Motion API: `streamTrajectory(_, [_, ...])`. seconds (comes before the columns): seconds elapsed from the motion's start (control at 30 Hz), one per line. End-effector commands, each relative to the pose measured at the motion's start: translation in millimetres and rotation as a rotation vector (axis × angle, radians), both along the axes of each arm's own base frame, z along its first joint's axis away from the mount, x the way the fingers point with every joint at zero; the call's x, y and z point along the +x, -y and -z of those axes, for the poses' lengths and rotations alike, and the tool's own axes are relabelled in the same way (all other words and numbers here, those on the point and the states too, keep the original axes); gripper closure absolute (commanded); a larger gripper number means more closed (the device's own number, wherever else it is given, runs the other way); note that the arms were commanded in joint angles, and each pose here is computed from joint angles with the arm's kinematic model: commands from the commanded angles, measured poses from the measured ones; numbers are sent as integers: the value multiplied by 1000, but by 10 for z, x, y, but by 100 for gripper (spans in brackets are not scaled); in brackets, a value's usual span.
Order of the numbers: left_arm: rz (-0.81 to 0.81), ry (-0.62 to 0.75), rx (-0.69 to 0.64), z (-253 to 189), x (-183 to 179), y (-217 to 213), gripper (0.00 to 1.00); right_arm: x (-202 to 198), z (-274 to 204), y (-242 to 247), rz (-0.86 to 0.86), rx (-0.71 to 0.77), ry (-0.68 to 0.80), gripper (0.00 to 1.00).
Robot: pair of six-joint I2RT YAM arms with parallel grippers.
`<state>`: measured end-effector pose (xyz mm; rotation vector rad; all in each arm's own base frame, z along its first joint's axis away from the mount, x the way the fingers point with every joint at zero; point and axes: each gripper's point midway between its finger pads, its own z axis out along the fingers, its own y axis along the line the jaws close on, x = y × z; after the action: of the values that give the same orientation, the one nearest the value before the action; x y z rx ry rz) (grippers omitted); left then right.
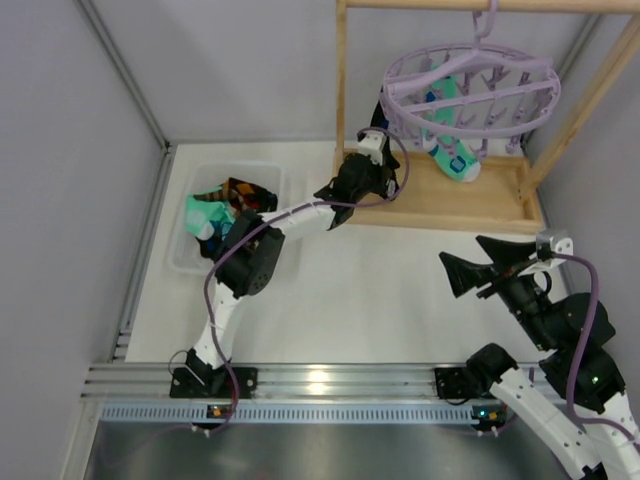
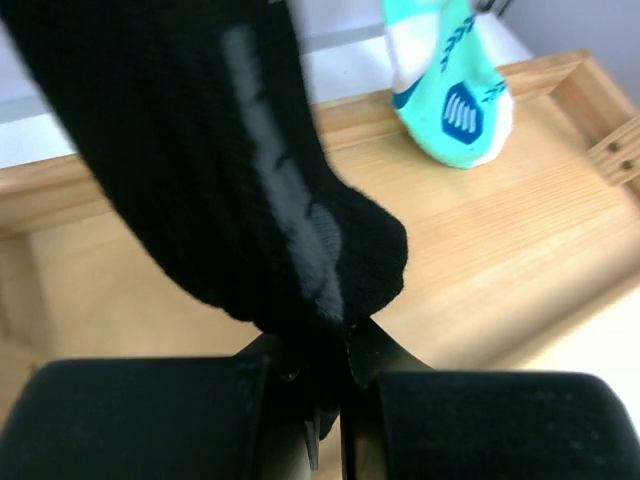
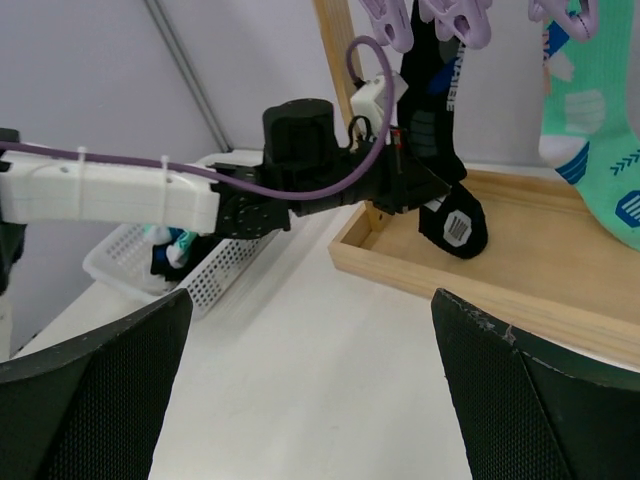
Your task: Remove the socks clipped to the hanger
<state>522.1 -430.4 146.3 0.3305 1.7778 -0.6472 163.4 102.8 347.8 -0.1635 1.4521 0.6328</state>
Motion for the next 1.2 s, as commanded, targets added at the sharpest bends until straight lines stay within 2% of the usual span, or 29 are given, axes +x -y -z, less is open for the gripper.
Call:
streamTrajectory(0.0, [-107, 90, -148, -899, -179, -211, 100, -120, -276, 71, -3, 65, 76, 1])
streamTrajectory(0.07, [-100, 102, -153, -1048, -378, -194, 100, -143, -304, 115, 11, 69, 80, 1])
streamTrajectory(0.1, [-121, 85, -127, -923, -452, -238, 100, -180, -340, 149, 16, 72, 85, 1])
streamTrajectory(0.27, [-84, 125, -68, -1037, -1035, -57, 100, -255, -393, 234, 33, 79, 85, 0])
streamTrajectory(0.53, [-24, 90, -19, -820, -1808, 43, 100, -357, -482, 373, 69, 101, 73, 1])
streamTrajectory(0.83, [144, 125, 33, -771, -2731, 507, 100, -199, -347, 447, 159, 64, -60, 1])
streamTrajectory(1.03, [226, 138, 45, -756, -3131, 702, 100, 4, -240, 392, 201, 16, -143, 0])
streamTrajectory(1.17, [236, 184, 83, -773, -3297, 811, 100, 60, -391, 467, 250, -11, -134, 1])
